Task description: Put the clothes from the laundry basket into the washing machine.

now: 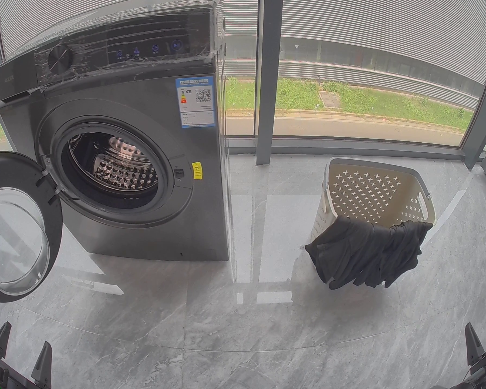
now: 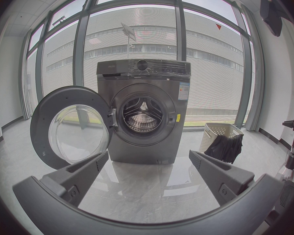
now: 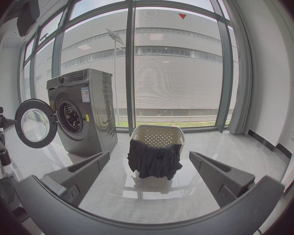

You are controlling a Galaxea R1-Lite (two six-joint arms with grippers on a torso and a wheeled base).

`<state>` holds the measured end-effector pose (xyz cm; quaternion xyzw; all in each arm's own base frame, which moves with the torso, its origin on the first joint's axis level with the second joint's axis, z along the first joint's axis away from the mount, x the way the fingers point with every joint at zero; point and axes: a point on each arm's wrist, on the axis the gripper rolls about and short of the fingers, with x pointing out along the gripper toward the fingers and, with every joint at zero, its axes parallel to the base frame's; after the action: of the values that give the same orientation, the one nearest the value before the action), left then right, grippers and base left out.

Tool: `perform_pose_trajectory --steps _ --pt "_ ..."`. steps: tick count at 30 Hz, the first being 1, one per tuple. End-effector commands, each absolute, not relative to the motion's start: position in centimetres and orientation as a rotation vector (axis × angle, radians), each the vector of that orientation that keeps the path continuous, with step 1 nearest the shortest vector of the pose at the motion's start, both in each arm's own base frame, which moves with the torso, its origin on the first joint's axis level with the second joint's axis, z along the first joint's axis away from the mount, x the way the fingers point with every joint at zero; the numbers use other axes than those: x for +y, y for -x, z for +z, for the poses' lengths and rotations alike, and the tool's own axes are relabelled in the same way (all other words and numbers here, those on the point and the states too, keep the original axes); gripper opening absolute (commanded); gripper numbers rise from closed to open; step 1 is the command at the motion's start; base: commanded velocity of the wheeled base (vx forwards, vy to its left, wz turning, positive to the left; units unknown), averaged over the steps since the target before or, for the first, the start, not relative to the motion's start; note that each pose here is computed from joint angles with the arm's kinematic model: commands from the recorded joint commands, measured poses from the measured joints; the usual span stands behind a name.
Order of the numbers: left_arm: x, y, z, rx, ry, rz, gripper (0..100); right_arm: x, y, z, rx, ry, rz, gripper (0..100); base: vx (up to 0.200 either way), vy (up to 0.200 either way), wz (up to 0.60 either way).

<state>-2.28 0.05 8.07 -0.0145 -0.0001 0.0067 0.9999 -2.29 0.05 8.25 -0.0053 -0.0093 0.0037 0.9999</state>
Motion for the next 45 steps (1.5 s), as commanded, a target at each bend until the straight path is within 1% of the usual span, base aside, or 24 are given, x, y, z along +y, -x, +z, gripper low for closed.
perform_pose_trajectory --steps 1,31,45 --pt "0.05 2.29 7.57 0.000 0.029 0.014 100 0.05 2.28 7.72 -0.017 0.011 0.008 100 0.000 -0.200 0.00" --pt "0.05 2.29 7.59 -0.002 0.029 0.014 100 0.05 2.28 7.72 -0.017 0.011 0.008 100 0.000 -0.200 0.00" --pt "0.05 2.29 7.59 -0.002 0.029 0.014 100 0.05 2.28 7.72 -0.017 0.011 0.008 100 0.000 0.000 0.00"
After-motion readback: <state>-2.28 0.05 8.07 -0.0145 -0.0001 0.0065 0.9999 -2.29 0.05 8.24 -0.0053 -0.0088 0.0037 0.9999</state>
